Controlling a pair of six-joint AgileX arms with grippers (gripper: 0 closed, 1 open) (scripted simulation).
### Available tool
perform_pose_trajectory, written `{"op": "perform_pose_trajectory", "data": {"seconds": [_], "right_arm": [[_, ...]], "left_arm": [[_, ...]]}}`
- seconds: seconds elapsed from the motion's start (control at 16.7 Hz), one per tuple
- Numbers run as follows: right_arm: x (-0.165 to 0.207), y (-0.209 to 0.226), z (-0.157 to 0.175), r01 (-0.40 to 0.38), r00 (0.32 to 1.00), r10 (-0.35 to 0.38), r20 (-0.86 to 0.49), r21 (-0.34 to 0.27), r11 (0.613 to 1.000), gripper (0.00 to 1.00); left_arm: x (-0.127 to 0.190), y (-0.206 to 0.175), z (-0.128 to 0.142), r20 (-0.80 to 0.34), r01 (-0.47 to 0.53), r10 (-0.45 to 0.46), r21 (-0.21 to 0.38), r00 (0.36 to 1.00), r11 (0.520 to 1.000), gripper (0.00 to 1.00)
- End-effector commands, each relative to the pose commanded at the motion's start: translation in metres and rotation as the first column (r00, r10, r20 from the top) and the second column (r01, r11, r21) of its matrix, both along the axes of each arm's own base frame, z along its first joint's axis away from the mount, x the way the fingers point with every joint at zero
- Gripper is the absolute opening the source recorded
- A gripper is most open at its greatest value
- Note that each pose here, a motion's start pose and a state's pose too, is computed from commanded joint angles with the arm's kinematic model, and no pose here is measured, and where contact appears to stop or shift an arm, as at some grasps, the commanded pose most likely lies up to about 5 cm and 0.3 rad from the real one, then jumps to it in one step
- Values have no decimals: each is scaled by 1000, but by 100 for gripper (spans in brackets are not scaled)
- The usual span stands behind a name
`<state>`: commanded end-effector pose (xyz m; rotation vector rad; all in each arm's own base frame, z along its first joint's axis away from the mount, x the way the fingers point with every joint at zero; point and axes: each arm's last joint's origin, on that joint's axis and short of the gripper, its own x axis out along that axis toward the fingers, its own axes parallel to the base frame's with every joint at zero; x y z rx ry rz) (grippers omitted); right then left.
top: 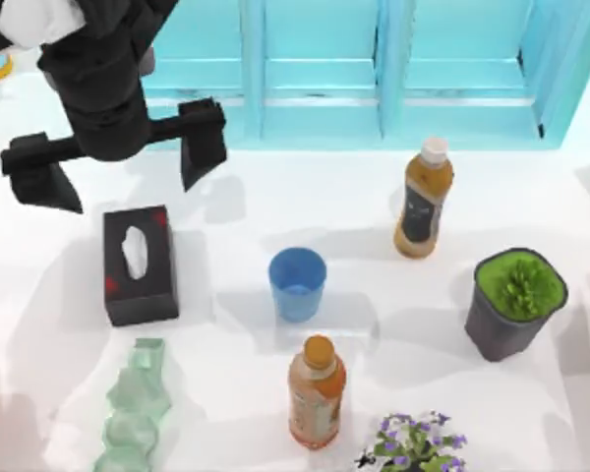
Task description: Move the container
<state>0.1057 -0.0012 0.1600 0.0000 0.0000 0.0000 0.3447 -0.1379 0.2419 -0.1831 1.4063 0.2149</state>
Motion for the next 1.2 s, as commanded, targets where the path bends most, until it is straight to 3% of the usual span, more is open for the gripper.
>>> {"op": "perform_pose_trajectory", "data": {"seconds": [0.24, 0.6, 1.02, 1.2], "right_arm": [[0, 0, 0, 0, 1000, 0, 0, 0, 1000, 100], [0, 0, 0, 0, 1000, 0, 0, 0, 1000, 100], [0, 0, 0, 0, 1000, 0, 0, 0, 1000, 100], [0, 0, 0, 0, 1000, 0, 0, 0, 1000, 100]], "left_arm": [[13, -73, -8, -104, 102, -101, 4, 989, 995, 100], [-4, -154, -9, -151, 249, -251, -31, 956, 968, 100], [-8, -162, -6, -147, 269, -272, -41, 951, 962, 100], [-7, -164, -17, -149, 272, -275, -40, 950, 962, 100]]}}
